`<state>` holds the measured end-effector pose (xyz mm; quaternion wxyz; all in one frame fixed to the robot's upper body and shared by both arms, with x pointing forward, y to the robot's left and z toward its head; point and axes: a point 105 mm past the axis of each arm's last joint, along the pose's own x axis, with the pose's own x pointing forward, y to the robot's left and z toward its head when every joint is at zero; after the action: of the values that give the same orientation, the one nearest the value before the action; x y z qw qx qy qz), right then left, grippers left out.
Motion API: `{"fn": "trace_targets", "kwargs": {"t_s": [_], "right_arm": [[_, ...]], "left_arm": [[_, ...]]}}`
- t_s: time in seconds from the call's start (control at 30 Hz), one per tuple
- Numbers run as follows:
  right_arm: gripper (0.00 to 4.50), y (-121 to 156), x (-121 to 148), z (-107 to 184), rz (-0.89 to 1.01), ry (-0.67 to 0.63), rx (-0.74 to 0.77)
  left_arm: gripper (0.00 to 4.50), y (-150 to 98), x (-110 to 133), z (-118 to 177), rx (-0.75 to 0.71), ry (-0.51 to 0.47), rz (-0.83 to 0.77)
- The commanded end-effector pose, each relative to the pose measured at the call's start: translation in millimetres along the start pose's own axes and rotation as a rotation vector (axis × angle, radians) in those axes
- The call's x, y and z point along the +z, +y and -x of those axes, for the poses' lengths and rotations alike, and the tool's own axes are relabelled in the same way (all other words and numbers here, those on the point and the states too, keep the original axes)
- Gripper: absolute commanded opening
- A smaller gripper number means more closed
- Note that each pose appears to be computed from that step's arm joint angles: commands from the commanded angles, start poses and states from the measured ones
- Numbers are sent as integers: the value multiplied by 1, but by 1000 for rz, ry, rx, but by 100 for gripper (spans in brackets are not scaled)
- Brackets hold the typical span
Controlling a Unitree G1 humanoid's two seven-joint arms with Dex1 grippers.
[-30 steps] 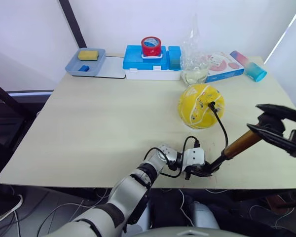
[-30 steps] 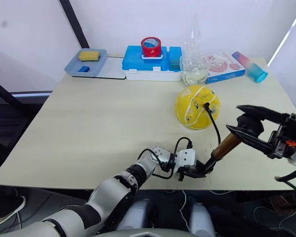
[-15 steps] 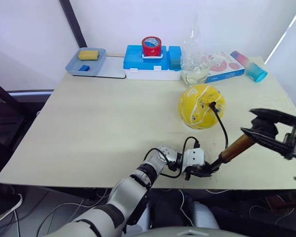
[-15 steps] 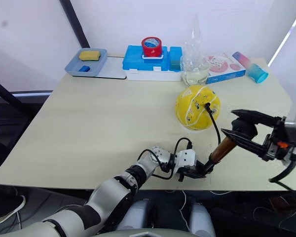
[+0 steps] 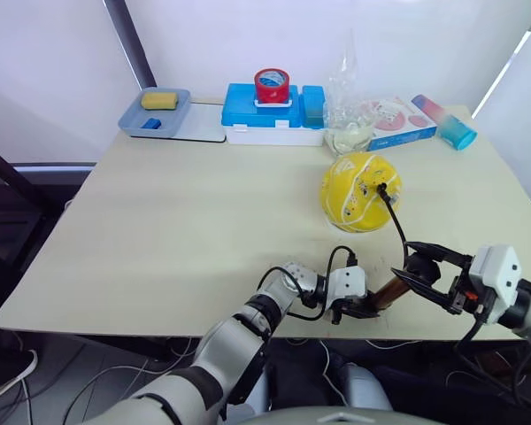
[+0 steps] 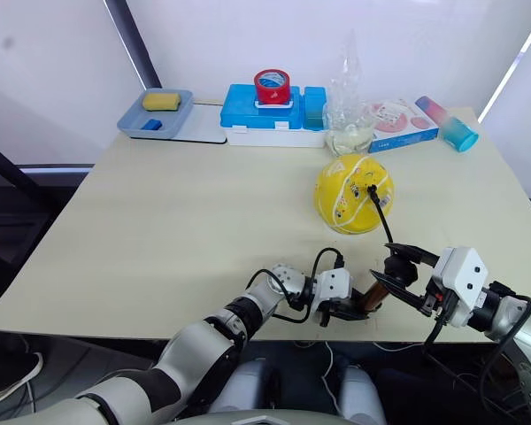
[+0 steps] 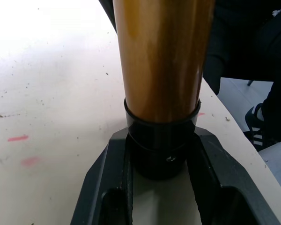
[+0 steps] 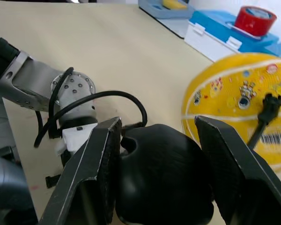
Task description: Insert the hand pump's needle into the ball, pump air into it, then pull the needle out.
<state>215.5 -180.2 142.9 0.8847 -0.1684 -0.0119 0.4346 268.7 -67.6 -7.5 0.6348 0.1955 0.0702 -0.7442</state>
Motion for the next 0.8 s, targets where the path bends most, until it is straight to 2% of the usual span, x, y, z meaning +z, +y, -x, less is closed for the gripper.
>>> {"fn": "trace_targets", "kwargs": {"t_s": [0.03,0.17,0.6,0.7,0.8], "right_arm": [[202,-5,13,8,7,-19,-6],[202,-13,52,17,52,-90,-3],[202,-33,144,48,101,-187,-35],[202,-34,149,48,87,-169,-21],[202,-30,134,41,55,-108,-5]], "left_arm": [[111,-13,-18,-1,-39,64,48],[111,-13,-19,-1,-42,67,49],[111,-14,-19,0,-52,66,47],[111,-14,-18,0,-52,66,47],[111,-14,-18,-1,-52,64,47]]}}
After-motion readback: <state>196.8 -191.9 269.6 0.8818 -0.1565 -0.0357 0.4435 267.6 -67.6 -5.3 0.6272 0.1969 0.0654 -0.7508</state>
